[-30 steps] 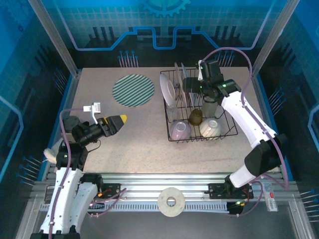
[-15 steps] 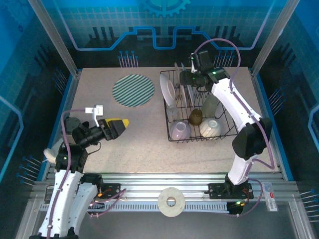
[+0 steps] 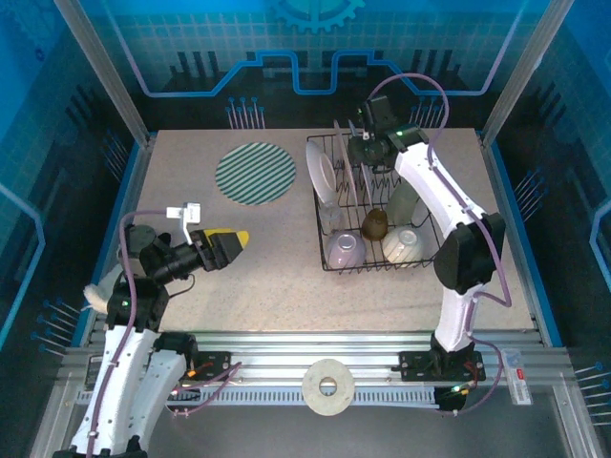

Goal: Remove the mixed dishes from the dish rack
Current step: Pick up the plate from the dish rack.

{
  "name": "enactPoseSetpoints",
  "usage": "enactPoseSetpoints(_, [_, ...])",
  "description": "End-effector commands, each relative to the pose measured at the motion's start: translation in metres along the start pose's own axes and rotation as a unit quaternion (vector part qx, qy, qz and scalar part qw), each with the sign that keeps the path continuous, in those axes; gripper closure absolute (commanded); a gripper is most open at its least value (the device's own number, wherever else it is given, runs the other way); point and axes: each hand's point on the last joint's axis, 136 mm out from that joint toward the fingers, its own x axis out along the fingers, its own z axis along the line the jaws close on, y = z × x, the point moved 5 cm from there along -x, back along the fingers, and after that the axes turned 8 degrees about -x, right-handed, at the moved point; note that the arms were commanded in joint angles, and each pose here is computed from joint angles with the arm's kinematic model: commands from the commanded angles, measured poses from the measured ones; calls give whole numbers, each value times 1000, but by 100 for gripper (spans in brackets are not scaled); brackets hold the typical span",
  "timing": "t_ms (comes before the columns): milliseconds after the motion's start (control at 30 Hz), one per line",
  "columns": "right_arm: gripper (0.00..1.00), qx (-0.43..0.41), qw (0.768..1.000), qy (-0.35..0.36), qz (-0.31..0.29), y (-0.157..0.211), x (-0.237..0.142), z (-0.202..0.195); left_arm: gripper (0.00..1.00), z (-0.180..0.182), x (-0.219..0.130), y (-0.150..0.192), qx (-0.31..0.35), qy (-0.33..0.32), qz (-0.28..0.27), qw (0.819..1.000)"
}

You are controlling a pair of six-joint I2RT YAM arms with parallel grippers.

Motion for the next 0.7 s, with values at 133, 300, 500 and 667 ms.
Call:
enactPoseSetpoints(133, [53, -27, 998, 58, -8, 1, -3, 9, 1, -14, -4, -1, 28, 14, 2, 1000])
enactPoseSetpoints(300, [60, -40, 996, 76, -14, 0, -4, 13, 1, -14, -4, -1, 27, 14, 3, 1000])
enactPoseSetpoints(500, [75, -45, 995, 86, -11, -1, -3, 15, 1, -13, -4, 0, 26, 13, 3, 1000])
enactPoseSetpoints(667, [86, -48, 995, 90, -13, -2, -4, 17, 1, -13, -4, 0, 26, 12, 4, 1000])
